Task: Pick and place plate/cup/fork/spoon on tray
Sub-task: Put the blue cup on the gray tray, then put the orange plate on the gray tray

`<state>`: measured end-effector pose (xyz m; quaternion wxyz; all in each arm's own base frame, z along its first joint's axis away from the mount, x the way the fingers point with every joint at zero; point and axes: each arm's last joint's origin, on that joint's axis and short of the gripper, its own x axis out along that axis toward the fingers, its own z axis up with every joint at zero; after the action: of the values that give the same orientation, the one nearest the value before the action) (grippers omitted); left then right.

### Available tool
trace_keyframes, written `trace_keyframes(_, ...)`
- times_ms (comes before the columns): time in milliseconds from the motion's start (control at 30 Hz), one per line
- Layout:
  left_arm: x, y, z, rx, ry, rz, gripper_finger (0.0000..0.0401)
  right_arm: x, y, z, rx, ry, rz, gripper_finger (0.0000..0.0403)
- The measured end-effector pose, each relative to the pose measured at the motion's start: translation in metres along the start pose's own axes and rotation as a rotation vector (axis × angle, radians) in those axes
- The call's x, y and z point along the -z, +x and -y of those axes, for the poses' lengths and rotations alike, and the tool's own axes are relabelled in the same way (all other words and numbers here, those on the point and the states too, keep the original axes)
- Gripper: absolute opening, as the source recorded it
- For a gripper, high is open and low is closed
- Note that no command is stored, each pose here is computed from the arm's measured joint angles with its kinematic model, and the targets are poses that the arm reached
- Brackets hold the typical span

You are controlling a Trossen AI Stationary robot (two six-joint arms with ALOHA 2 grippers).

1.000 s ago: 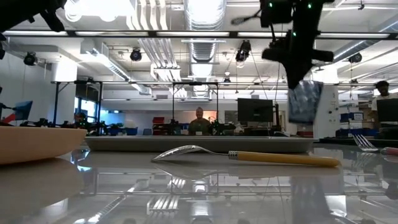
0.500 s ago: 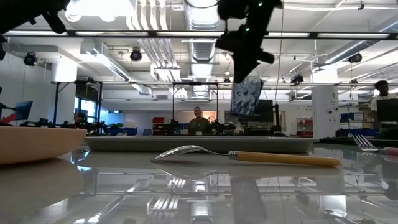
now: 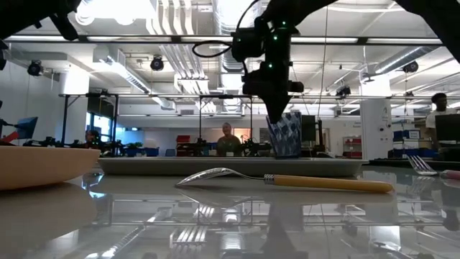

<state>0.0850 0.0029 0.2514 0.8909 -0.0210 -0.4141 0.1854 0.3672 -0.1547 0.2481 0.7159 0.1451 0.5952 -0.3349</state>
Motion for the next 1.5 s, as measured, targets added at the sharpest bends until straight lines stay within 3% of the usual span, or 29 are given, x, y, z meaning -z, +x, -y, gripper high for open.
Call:
trace_keyframes(167, 0.001, 0.0, 0.0, 0.001, 0.0, -0.003, 0.0, -0.003, 0.0, -0.001, -0.011, 0.007, 0.033, 0.0023)
trace_keyframes(533, 0.003, 0.0, 0.001, 0.005, -0.04, -0.022, 0.0, -0.008, 0.0, -0.002, -0.024, 0.017, 0.077, 0.0104)
trace_keyframes(900, 0.008, -0.002, 0.001, 0.012, -0.053, -0.063, 0.0, -0.01, -0.007, -0.001, -0.033, 0.023, 0.106, 0.0145)
trace_keyframes(1200, 0.018, -0.001, 0.003, 0.011, -0.076, -0.143, 0.0, -0.011, -0.048, 0.001, -0.099, -0.009, 0.229, 0.0147)
trace_keyframes(1500, 0.044, -0.003, 0.008, -0.011, -0.291, -0.338, 0.0, -0.005, -0.094, -0.02, -0.177, -0.159, 0.466, 0.0134)
